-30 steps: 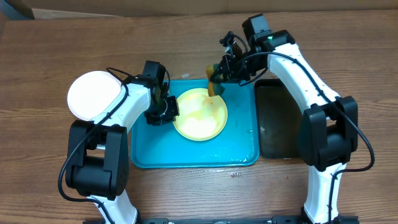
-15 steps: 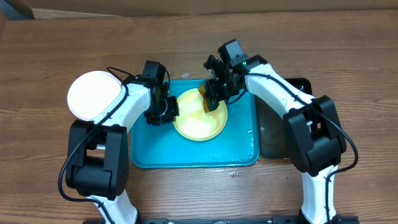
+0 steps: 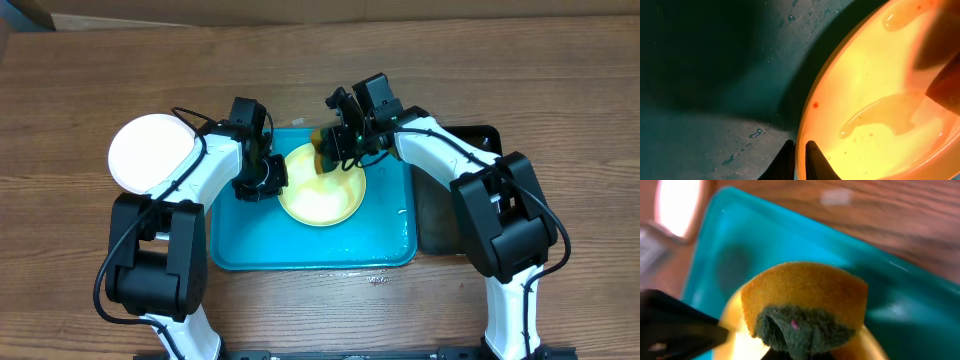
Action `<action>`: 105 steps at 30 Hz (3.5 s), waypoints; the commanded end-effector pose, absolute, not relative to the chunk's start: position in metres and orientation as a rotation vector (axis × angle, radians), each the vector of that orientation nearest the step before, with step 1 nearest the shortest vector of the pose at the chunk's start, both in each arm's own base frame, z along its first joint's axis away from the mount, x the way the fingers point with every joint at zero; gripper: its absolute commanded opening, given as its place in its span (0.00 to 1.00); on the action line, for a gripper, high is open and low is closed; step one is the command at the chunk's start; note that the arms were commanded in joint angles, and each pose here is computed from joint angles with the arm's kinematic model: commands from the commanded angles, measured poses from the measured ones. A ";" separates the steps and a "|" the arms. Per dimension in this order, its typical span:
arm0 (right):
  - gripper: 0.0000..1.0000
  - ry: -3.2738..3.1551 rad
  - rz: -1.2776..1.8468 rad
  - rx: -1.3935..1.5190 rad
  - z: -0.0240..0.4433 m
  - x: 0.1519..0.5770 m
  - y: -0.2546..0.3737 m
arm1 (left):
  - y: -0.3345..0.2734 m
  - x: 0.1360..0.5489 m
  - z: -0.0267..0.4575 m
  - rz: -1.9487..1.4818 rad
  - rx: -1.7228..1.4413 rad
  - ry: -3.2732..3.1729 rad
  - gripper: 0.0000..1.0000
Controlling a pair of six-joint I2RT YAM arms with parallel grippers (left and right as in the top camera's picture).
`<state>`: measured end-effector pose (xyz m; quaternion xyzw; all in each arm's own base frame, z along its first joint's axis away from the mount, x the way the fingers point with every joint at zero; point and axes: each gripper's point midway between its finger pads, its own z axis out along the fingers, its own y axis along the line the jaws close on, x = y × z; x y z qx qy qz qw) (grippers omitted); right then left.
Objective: Clean dirty plates on tray and stack at the side
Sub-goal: 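Scrub the yellow plate surface with the sponge in the right gripper, then move the sponge back to the basin and release it with the right gripper, then lift the yellow plate off the tray with the left gripper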
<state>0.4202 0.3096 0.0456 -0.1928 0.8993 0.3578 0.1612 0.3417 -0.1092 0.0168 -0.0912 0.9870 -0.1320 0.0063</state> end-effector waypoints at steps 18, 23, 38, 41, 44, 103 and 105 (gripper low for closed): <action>0.04 2.840 0.761 -0.087 0.124 0.408 0.133 | -0.111 0.339 0.013 -0.411 -0.234 3.100 0.13; 0.04 3.039 0.304 0.072 0.090 0.383 0.057 | -0.111 0.339 0.013 -0.412 -0.224 3.099 0.13; 0.22 3.111 0.037 0.100 0.058 0.363 0.025 | -0.112 0.344 0.013 -0.418 -0.218 3.078 0.19; 0.50 3.102 0.039 0.106 0.061 0.366 0.024 | -0.112 0.344 0.013 -0.418 -0.218 3.078 0.24; 0.64 3.074 0.042 0.135 0.073 0.375 0.024 | -0.112 0.344 0.013 -0.418 -0.219 3.079 0.25; 1.00 2.798 0.019 0.843 0.118 0.395 -0.132 | -0.170 0.425 0.144 -0.198 0.078 2.721 0.04; 1.00 2.798 0.019 0.843 0.118 0.395 -0.132 | -0.187 0.426 0.157 -0.208 0.129 2.681 0.04</action>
